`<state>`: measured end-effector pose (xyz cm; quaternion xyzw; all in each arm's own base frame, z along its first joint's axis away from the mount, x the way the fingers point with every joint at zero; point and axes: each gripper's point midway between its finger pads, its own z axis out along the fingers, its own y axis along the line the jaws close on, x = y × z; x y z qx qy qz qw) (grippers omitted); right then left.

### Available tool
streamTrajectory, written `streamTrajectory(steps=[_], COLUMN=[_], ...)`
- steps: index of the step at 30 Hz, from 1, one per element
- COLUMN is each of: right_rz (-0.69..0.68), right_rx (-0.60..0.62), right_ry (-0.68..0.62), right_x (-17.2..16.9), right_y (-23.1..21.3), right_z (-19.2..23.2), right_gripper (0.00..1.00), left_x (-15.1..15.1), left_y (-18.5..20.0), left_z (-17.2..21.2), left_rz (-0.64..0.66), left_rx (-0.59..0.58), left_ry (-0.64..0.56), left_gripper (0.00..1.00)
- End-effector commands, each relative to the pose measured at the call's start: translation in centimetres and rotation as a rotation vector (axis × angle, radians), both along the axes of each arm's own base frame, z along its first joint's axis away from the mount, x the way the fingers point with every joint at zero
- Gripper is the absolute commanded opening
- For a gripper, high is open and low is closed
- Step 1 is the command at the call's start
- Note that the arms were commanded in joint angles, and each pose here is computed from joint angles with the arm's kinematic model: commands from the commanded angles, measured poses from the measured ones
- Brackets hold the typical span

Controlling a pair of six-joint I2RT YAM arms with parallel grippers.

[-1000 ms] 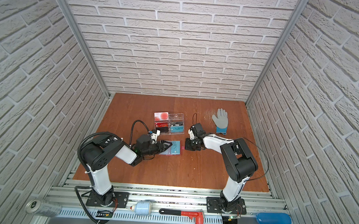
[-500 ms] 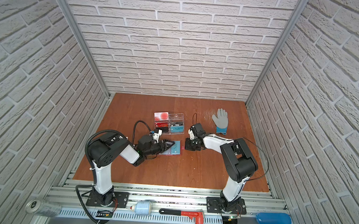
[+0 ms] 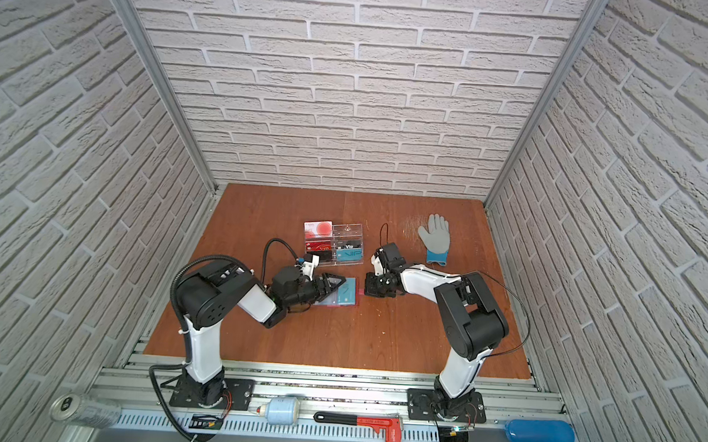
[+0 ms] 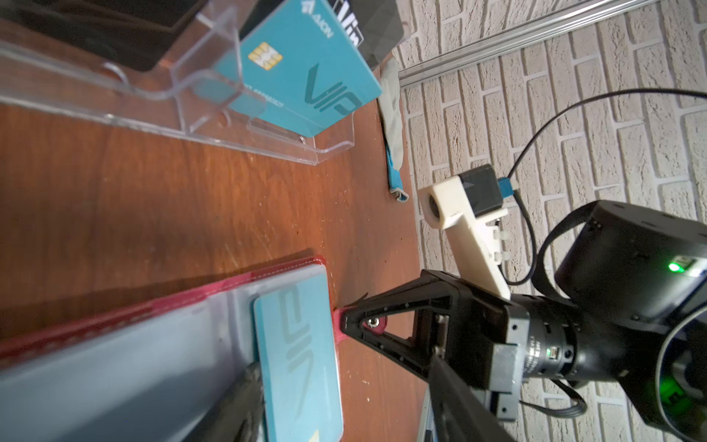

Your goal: Take the credit cards out of the card holder

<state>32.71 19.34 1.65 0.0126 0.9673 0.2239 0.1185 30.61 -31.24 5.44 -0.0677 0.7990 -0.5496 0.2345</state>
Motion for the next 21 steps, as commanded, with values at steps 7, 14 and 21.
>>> streamTrajectory(steps=[7,14,21], right_rz=[0.005,0.005,0.009], right_rx=[-0.01,-0.01,-0.009], right_ry=[0.03,0.027,0.029], right_x=[-0.6,-0.6,-0.7], right_y=[0.1,0.1,0.1], right_z=[-0.7,-0.6,-0.6], right_gripper=[0.06,0.06,0.06], left_x=[-0.7,-0.8,-1.3], left_y=[0.1,0.5,0.8], left_z=[-2.4,-3.2,-3.6], left_rz=[0.031,0.048,0.037], left_rx=[0.088,0.115,0.145], left_ry=[0.148,0.175,0.185], left_gripper=[0.74,0.76,0.77])
